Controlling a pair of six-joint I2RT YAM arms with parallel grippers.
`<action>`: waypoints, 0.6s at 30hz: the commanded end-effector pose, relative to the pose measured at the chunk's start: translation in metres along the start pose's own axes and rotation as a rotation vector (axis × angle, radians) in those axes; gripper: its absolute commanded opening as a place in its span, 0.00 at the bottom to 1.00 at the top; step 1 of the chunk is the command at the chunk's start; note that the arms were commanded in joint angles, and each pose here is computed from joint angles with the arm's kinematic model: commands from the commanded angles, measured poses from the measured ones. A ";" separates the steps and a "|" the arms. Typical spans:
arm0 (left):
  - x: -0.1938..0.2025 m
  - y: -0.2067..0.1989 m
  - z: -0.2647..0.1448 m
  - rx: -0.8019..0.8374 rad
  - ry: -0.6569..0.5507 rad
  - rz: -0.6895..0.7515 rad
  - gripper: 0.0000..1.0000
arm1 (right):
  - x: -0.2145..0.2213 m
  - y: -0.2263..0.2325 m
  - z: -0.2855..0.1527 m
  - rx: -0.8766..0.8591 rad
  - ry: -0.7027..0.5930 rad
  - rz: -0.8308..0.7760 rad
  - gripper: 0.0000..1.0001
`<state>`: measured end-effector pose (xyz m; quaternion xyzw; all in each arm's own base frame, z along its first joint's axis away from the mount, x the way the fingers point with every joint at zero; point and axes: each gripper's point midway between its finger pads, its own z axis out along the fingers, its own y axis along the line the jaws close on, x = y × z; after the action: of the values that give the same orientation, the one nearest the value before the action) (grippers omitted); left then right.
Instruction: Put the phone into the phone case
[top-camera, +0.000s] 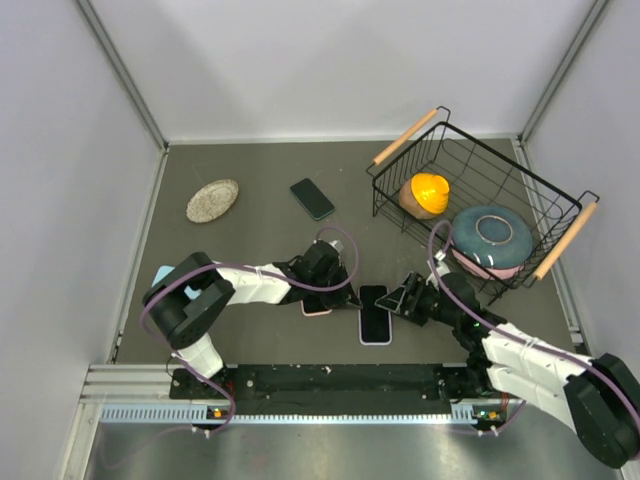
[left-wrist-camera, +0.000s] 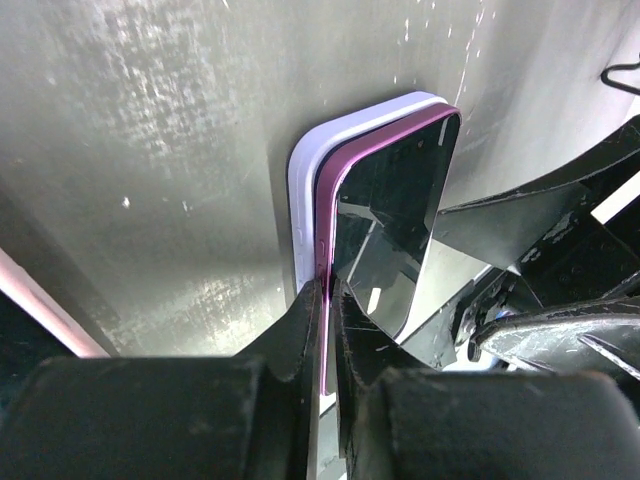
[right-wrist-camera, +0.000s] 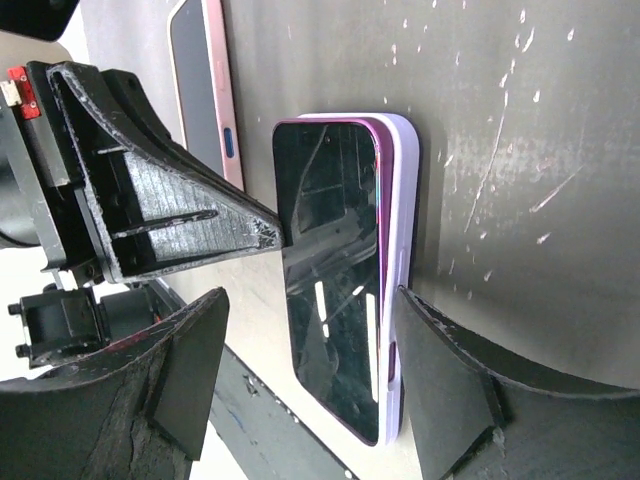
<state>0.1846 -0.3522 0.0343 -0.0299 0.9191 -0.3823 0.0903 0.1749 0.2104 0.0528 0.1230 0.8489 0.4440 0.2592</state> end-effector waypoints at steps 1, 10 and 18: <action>0.062 -0.017 -0.005 0.095 0.233 0.010 0.00 | -0.019 0.066 -0.016 -0.187 -0.034 -0.091 0.67; 0.060 -0.010 -0.004 0.061 0.215 0.016 0.00 | 0.003 0.014 -0.019 0.026 0.057 -0.133 0.74; 0.058 -0.005 -0.005 0.034 0.201 0.021 0.00 | -0.003 -0.002 -0.029 0.115 0.019 -0.178 0.75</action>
<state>0.1290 -0.3620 0.0335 0.0158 0.9165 -0.3998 0.0024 0.1563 0.1944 0.0543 0.0734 0.8833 0.3889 0.2515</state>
